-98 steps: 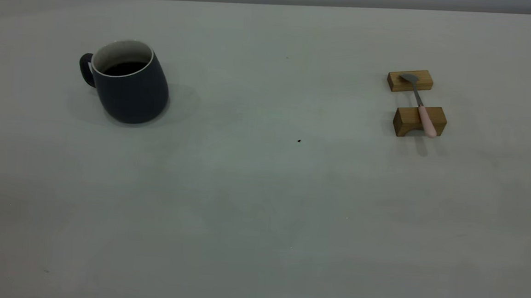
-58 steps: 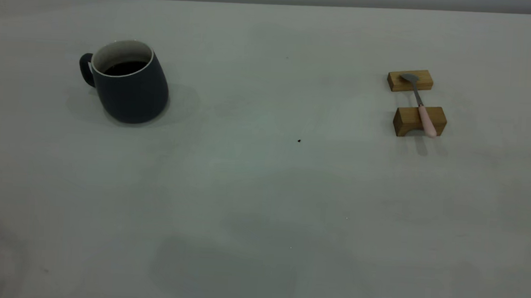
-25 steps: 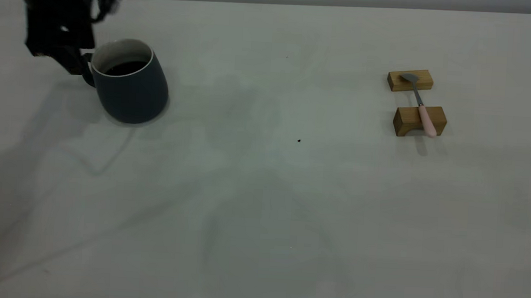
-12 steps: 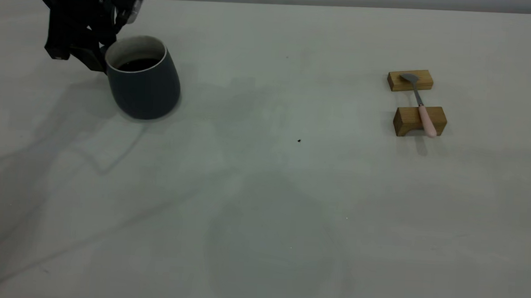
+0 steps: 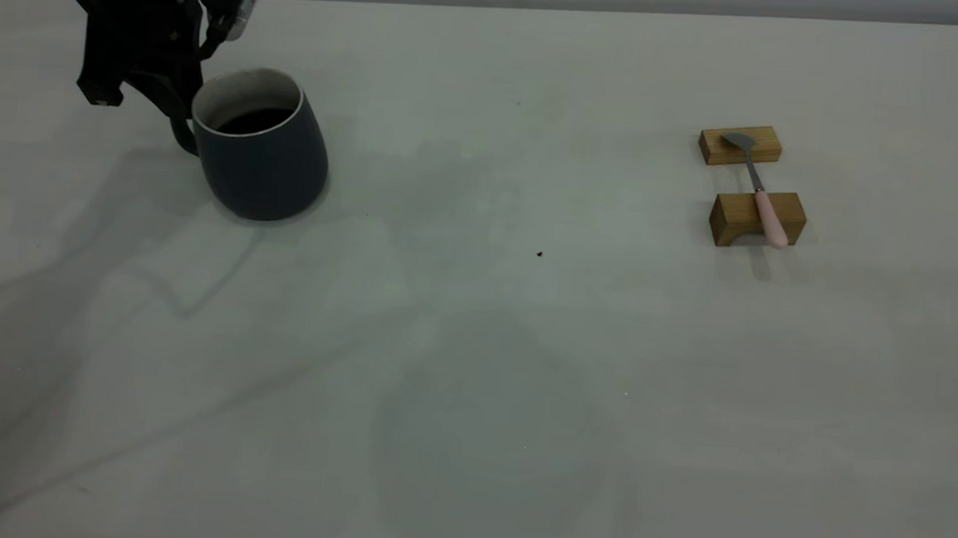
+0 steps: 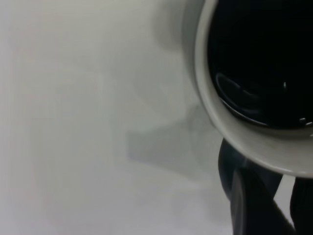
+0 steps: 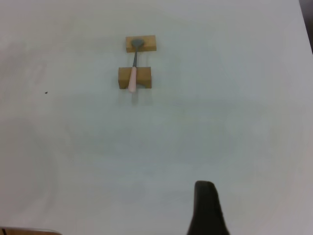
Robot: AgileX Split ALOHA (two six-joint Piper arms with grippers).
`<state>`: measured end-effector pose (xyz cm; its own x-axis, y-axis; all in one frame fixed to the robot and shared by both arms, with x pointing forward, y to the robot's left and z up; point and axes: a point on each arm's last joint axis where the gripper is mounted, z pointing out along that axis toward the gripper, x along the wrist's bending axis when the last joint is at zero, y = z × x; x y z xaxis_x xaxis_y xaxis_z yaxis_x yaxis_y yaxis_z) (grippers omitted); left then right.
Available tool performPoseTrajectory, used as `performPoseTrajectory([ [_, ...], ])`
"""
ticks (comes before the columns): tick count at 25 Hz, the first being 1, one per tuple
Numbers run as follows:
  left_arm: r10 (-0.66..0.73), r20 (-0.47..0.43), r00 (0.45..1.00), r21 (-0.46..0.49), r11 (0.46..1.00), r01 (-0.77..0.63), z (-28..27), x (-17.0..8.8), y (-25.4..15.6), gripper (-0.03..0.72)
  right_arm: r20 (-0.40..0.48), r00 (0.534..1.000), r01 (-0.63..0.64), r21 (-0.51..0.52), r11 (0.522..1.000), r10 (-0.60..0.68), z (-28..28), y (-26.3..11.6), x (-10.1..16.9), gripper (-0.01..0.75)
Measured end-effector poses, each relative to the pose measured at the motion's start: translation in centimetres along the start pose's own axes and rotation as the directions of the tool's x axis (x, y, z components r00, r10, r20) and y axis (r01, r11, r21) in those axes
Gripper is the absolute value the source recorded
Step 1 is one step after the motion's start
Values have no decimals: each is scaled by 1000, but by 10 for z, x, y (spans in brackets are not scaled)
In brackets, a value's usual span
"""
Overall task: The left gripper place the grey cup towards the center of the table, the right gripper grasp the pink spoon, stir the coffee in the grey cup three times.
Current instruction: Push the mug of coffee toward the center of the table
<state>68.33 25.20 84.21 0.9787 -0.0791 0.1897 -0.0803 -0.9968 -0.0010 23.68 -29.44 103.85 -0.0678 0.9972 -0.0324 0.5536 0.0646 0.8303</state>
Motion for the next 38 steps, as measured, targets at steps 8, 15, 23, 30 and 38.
performPoseTrajectory([
  [8,25,0,1000,18,1000,-25,0,0,-1,371,0,1000,0,0,1000,0,0,0,0,586],
  [15,73,-8,997,21,997,-73,3,1,-2,524,0,1000,0,0,1000,0,0,0,0,586],
  [23,82,4,997,20,996,-82,21,-3,-1,528,0,1000,0,0,1000,0,0,0,0,586],
  [30,85,8,996,19,996,-85,22,-4,0,322,0,1000,0,0,1000,0,0,0,0,586],
  [38,137,16,990,9,990,-137,22,-6,24,200,0,1000,0,0,1000,0,0,0,0,586],
])
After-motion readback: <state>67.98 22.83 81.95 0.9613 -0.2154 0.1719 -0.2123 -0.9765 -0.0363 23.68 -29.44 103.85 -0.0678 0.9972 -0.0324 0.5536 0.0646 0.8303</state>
